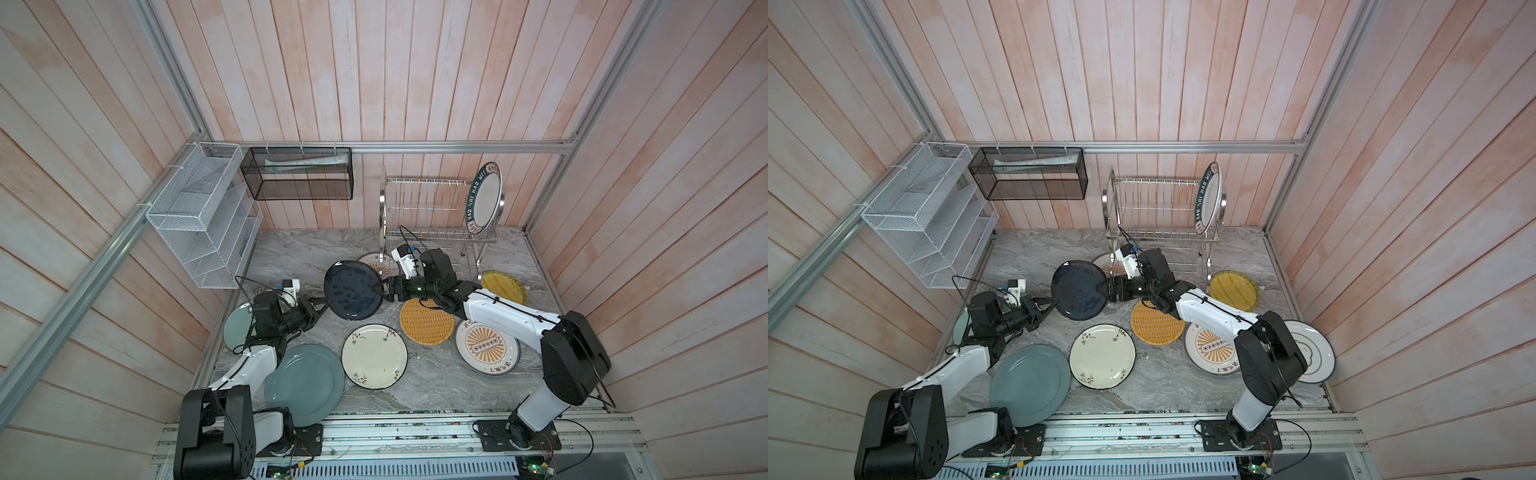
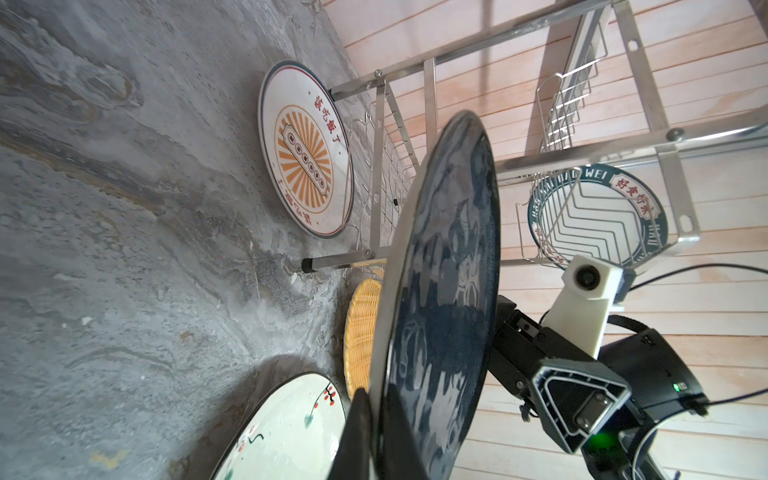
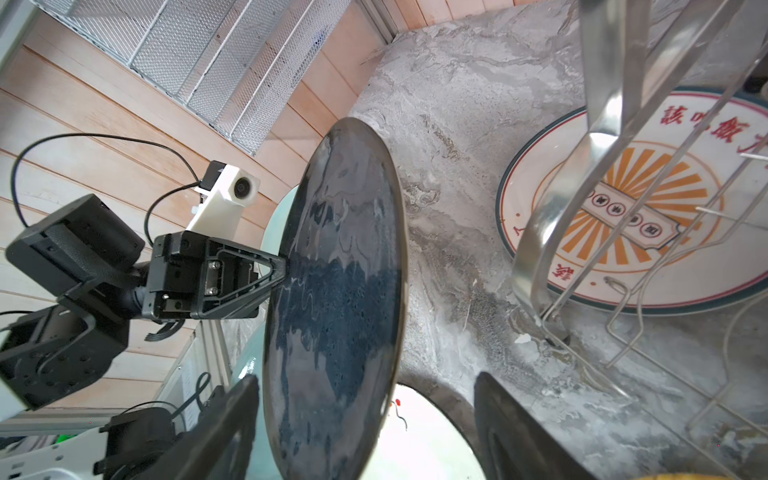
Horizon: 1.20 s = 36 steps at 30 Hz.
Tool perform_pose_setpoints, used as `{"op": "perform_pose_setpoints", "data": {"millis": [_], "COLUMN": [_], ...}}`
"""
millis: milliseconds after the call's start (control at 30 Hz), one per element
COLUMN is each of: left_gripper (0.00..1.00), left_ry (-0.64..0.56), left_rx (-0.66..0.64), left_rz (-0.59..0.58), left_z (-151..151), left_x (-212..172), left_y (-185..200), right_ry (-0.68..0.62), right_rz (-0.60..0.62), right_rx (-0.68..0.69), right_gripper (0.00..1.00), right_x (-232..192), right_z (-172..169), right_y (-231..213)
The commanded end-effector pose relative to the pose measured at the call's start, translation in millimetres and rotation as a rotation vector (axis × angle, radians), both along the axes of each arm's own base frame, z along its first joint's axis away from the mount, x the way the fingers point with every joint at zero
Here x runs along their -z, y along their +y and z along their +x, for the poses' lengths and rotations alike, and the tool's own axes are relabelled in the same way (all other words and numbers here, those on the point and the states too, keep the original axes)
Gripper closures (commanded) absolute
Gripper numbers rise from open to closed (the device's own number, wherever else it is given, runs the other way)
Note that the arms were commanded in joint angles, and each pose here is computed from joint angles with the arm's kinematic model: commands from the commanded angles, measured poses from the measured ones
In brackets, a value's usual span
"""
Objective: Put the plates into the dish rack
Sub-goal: 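Grasp the black plate's far edge with the right gripper and open the left gripper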
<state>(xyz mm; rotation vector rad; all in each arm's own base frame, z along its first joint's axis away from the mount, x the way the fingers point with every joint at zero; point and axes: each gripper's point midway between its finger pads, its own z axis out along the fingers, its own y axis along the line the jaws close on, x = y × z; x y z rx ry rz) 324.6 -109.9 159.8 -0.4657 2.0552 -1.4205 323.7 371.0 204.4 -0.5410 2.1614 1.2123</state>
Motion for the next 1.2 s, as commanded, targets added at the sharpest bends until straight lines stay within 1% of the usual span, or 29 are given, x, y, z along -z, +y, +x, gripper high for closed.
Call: {"op": "perform_pose_setpoints", "data": {"millis": [0, 67, 133, 233, 367, 500, 633, 900, 1000, 1033, 1133, 1167], "left_gripper": [1.0, 1.0, 1.0, 1.0, 1.0, 1.0, 1.0, 1.0, 1.0, 1.0, 1.0, 0.91], "left_ry": [-0.138, -0.144, -0.152, -0.159, -0.164, -0.165, -0.172, -0.202, -0.209, -0.208, -0.208, -0.206], "left_rx": [0.076, 0.088, 0.103, 0.115, 0.119, 0.121, 0.124, 0.129, 0.126, 0.125, 0.117, 0.11], "left_rz": [-0.017, -0.017, -0.017, -0.018, -0.016, -0.002, 0.012, 0.062, 0.072, 0.075, 0.083, 0.089], "left_z": [0, 0, -1, -1, -1, -1, -2, -4, -3, -3, -1, 0], "left_x": [-41, -43, -46, -48, -49, -48, -47, -48, -48, -48, -48, -47], "left_y": [-14, -19, -24, -28, -28, -28, -28, -27, -26, -26, -25, -24], "right_ry": [0.006, 0.009, 0.009, 0.01, 0.022, 0.026, 0.034, 0.056, 0.059, 0.06, 0.055, 0.05], "right_rz": [0.025, 0.033, 0.037, 0.041, 0.047, 0.058, 0.07, 0.068, 0.073, 0.074, 0.08, 0.082], "right_rx": [-0.039, -0.044, -0.049, -0.049, -0.046, -0.034, -0.018, -0.012, -0.014, -0.013, -0.007, 0.001], "right_gripper": [0.24, 0.27, 0.38, 0.49, 0.59, 0.63, 0.74, 0.86, 0.95, 1.0, 1.0, 1.0], "right_x": [-6, -7, -7, -10, -10, -13, -14, -13, -15, -15, -20, -22], "right_z": [-8, -10, -11, -11, -12, -13, -14, -14, -15, -15, -17, -17], "right_y": [8, 7, 7, 7, 7, 5, 3, 3, 3, 3, 1, -1]}}
